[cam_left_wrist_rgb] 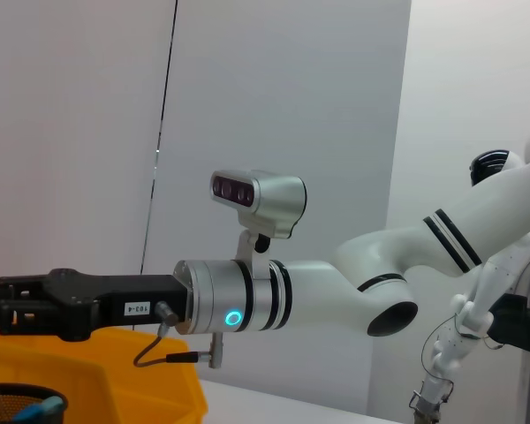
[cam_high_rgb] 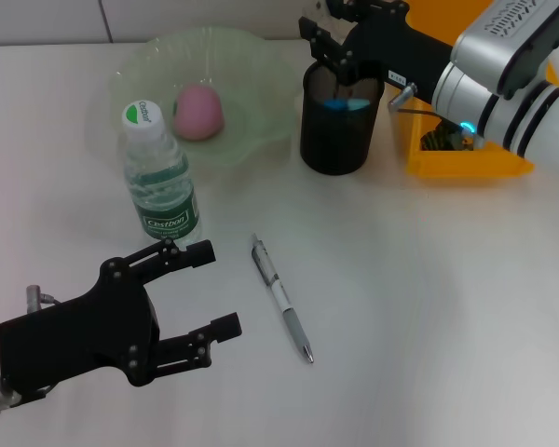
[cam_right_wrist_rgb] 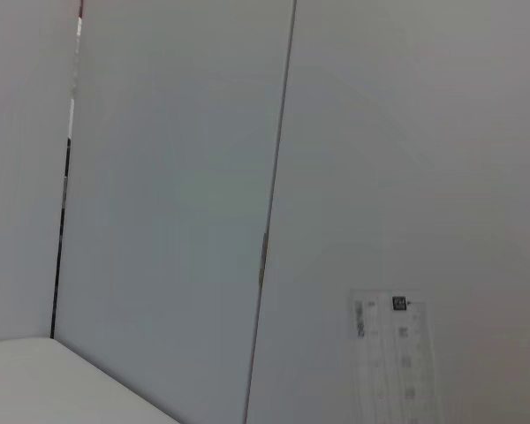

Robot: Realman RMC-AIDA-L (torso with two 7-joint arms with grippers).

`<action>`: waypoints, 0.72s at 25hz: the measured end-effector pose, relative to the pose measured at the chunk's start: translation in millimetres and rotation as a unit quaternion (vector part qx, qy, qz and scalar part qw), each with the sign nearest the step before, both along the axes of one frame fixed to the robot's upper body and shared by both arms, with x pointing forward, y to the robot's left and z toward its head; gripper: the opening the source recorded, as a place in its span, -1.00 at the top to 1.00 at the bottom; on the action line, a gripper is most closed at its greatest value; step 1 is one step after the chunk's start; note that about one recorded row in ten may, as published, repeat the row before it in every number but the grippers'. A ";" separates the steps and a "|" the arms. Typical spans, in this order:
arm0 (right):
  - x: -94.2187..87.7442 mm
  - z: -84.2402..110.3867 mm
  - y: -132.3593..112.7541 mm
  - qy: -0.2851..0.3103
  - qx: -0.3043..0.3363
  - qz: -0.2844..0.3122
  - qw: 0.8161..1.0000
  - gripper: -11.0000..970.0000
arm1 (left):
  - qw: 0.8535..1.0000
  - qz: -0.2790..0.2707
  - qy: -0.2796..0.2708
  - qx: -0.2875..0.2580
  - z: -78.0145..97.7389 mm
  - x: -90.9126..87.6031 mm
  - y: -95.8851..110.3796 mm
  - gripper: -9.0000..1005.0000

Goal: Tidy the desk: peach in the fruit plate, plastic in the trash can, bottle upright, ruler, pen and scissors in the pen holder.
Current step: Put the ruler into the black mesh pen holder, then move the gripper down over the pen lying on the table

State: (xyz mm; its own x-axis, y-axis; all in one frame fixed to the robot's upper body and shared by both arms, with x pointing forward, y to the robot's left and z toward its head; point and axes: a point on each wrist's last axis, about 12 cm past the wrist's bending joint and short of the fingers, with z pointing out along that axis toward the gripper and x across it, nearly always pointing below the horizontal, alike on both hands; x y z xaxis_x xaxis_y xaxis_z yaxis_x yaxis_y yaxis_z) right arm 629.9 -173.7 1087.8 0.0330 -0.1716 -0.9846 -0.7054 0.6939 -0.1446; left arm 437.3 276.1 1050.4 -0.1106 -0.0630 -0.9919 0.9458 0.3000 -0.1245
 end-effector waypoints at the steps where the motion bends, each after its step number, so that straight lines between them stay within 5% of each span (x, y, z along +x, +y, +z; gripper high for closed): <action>1: -0.7 -0.6 -1.3 0.000 0.001 -0.002 1.000 0.18 | 1.000 0.000 0.000 0.000 0.0 -0.1 0.0 -0.59; 11: -11.4 2.5 -15.6 -0.027 0.035 -0.003 0.999 0.13 | 1.000 -0.001 -0.001 -0.001 0.3 0.3 -0.9 -0.59; 14: -34.4 12.4 -38.0 -0.065 0.122 0.009 0.990 0.12 | 1.000 -0.002 -0.002 -0.003 1.1 0.3 -0.7 -0.59; 18: -59.1 20.4 -62.5 -0.054 0.191 0.037 0.979 -0.16 | 1.000 -0.003 -0.013 -0.025 6.6 -0.2 -0.5 -0.59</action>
State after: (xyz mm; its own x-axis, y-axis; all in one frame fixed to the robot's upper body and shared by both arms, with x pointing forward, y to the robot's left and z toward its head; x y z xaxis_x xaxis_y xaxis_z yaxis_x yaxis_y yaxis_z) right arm 570.9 -236.2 1108.2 0.1395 0.2149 -0.9666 -0.7506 0.6596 0.0383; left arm 437.1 275.6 1057.0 -0.0854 -0.1118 -0.9901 0.9505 0.2889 -0.1146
